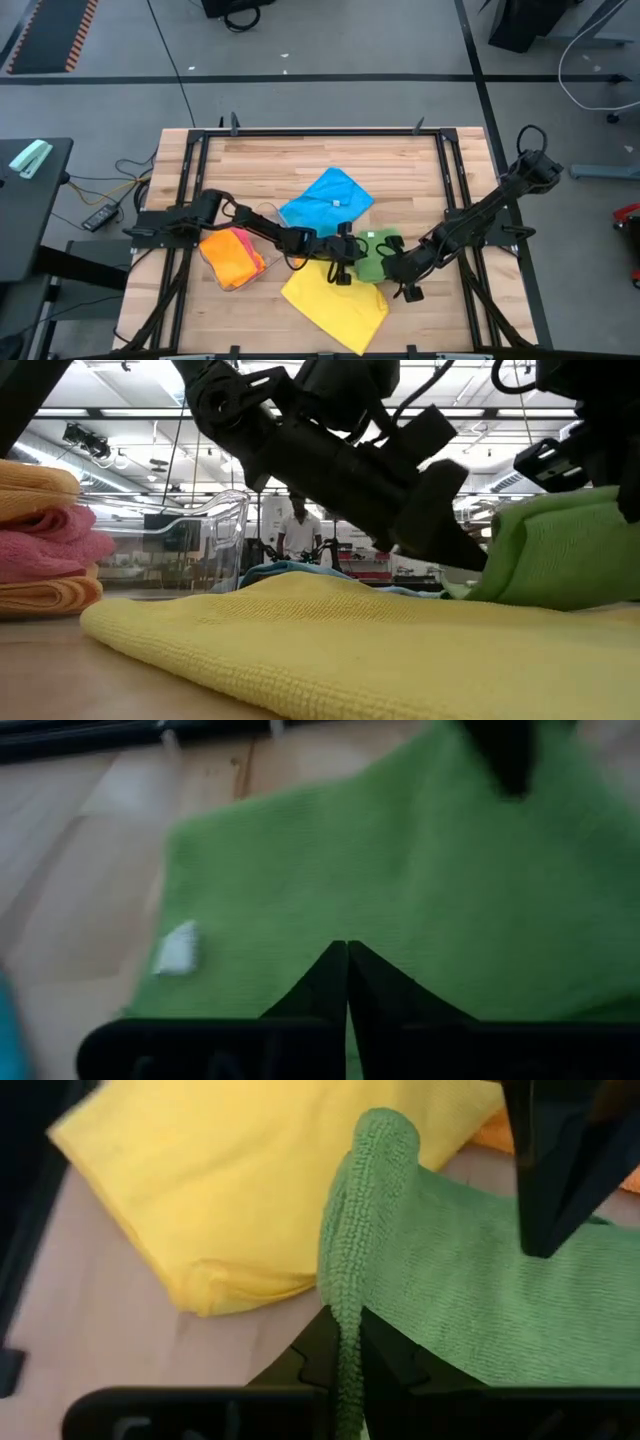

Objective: Fold microfiber towels
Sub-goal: Fold the green microfiber cloth

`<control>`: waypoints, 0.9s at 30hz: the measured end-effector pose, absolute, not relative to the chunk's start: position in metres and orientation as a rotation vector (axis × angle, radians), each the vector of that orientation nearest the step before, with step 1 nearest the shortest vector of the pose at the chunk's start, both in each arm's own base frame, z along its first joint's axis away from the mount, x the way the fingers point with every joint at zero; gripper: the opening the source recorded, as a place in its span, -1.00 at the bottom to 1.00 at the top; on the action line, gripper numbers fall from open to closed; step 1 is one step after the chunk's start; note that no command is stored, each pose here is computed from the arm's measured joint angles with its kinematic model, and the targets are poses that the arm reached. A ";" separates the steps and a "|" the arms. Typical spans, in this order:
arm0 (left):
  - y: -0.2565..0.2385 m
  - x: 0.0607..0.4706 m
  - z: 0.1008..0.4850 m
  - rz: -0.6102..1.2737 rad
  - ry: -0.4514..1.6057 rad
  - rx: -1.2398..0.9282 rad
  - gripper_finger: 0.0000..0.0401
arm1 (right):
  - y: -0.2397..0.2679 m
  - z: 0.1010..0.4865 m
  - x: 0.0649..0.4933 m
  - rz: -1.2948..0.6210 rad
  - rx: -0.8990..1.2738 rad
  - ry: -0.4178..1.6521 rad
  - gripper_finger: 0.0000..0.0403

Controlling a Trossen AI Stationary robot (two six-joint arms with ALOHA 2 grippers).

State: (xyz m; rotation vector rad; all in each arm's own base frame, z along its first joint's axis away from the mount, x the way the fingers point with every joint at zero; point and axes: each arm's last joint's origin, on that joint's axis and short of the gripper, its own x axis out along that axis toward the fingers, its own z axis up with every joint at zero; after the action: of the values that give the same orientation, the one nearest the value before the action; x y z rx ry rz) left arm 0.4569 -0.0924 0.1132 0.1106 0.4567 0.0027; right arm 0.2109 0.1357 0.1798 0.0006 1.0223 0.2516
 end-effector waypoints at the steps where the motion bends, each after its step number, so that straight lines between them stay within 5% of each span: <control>1: -0.093 0.456 0.113 0.009 0.463 0.116 -0.88 | 0.135 0.182 0.211 0.255 0.007 1.016 -0.82; 27: -0.093 0.450 0.097 -0.041 0.607 0.143 -0.96 | 0.105 0.183 0.219 0.190 0.018 1.064 -0.82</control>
State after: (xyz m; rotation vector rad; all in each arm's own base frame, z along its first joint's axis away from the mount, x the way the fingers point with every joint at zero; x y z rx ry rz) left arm 0.4498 -0.0931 0.0968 0.1431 0.6071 -0.0415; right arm 0.2193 0.1053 0.1825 0.0183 1.0636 0.1897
